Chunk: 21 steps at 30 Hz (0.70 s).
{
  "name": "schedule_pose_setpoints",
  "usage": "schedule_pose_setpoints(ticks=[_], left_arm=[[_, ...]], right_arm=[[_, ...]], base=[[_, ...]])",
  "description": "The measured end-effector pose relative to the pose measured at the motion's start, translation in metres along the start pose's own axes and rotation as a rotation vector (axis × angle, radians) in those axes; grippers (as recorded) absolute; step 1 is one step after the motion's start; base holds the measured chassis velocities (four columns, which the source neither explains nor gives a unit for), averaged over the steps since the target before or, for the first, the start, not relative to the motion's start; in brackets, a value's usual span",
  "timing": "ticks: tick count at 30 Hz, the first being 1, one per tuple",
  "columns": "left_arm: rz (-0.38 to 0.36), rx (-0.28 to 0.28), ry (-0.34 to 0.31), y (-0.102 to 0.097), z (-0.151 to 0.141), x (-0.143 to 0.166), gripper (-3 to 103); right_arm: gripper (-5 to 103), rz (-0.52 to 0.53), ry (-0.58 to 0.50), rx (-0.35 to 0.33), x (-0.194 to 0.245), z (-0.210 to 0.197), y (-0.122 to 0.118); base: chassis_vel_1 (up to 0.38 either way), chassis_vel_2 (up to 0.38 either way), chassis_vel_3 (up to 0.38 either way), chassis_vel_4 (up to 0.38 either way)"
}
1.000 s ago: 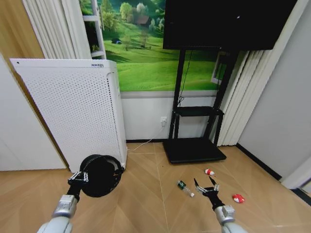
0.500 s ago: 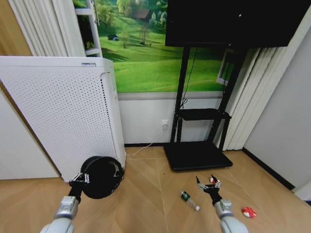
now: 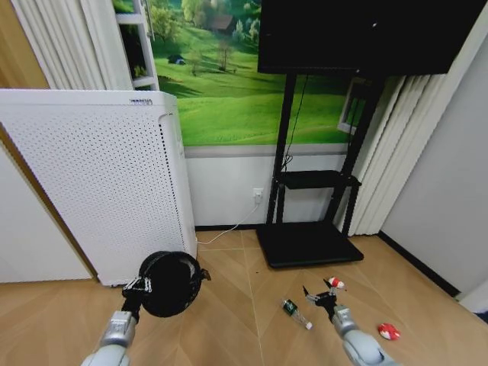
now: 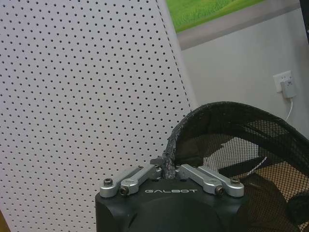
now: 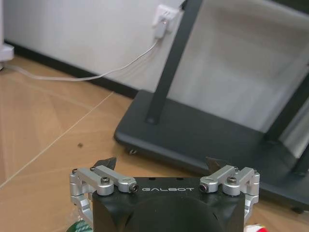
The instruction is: Pick up the trash bin and place the garbage on the floor into it.
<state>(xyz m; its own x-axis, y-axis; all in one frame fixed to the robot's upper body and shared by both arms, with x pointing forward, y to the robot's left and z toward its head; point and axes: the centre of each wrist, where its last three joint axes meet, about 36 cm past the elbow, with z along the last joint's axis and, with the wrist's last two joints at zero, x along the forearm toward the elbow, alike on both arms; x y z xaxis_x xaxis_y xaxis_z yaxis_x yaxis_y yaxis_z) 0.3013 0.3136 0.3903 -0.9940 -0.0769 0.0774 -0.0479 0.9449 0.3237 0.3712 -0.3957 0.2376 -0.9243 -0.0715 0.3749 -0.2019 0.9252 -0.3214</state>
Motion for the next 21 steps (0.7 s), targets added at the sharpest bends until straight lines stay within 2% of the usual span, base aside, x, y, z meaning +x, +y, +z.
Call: schedule_pose_setpoints(ticks=[6, 10, 16, 21], left_arm=[[0.013, 0.037, 0.024, -0.019, 0.008, -0.001, 4], [0.022, 0.053, 0.038, -0.029, 0.014, 0.0, 4], [0.025, 0.069, 0.048, -0.038, 0.018, -0.002, 4], [0.028, 0.074, 0.055, -0.042, 0.024, -0.004, 4]], right_arm=[[100, -0.143, 0.098, 0.052, -0.032, 0.01, 0.002], [100, -0.194, 0.147, 0.098, -0.047, 0.018, 0.006], [100, -0.242, 0.162, 0.139, -0.063, 0.014, 0.014], [100, -0.287, 0.189, 0.21, -0.077, 0.019, 0.026]], base=[[0.0, 0.0, 0.0, 0.0], [0.0, 0.0, 0.0, 0.0], [0.0, 0.0, 0.0, 0.0], [0.0, 0.0, 0.0, 0.0]])
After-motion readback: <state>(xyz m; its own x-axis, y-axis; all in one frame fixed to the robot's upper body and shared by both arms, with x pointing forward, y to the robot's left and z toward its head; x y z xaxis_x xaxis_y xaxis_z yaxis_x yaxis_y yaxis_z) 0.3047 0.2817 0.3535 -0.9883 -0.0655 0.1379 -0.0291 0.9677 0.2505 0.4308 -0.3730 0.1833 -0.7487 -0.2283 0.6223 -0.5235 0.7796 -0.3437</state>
